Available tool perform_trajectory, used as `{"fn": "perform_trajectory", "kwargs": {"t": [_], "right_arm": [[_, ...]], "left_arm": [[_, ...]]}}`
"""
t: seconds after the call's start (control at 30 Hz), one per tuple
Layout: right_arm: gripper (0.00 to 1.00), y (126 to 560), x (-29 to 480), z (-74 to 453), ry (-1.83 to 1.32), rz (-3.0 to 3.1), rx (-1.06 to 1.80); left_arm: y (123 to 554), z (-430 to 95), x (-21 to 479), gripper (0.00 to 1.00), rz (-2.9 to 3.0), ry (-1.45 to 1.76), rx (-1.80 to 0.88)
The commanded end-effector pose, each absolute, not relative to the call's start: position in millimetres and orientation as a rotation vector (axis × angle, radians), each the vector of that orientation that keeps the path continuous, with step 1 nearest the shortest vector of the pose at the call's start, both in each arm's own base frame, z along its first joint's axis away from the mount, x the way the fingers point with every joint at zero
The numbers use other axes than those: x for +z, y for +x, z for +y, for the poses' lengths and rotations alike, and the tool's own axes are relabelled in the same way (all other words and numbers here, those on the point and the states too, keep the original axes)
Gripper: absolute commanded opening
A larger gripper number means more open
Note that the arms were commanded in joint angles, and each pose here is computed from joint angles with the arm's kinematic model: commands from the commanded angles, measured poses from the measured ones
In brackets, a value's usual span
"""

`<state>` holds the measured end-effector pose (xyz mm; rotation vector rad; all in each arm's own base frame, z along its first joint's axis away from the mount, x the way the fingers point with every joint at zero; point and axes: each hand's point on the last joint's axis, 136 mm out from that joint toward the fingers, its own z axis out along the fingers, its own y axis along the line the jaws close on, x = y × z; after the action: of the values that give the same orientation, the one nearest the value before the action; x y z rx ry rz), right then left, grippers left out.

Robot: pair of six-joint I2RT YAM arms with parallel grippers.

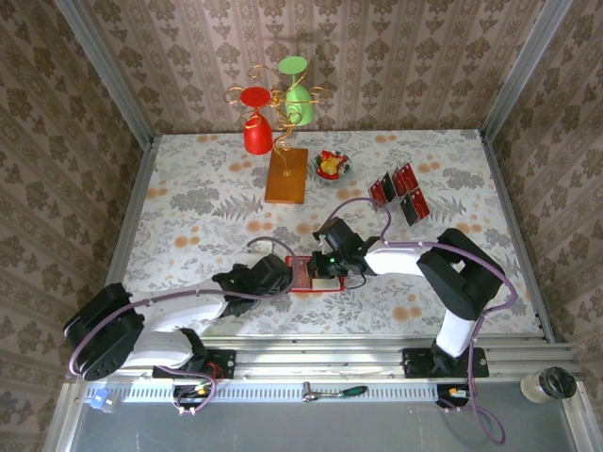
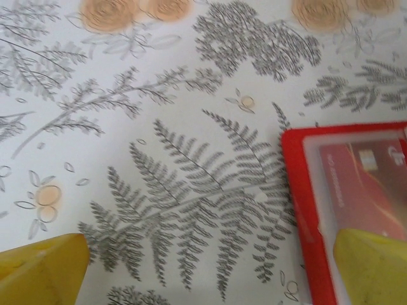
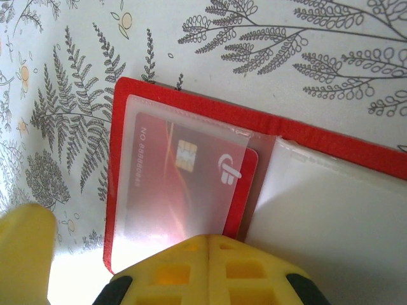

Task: Put the credit cards into the card holder
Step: Insert the credit card into the card slot.

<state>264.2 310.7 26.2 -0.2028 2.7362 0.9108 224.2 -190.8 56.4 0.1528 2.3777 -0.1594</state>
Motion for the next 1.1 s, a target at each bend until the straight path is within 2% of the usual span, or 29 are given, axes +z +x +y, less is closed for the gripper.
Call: {"fn": "perform_trajectory", "kwargs": {"t": [0.0, 1.07], "right_arm": [[0.0, 265.2, 50.6, 313.3, -0.228, 2.7, 0.914], [0.0, 263.6, 21.8, 309.5, -0.257, 2.778, 0.822]], "left_arm": [[221.9, -176.8, 50.9, 1.0, 2.404, 0.157, -0.116], [223.9, -180.6, 18.6, 1.0, 2.472, 0.226, -0.047]]}}
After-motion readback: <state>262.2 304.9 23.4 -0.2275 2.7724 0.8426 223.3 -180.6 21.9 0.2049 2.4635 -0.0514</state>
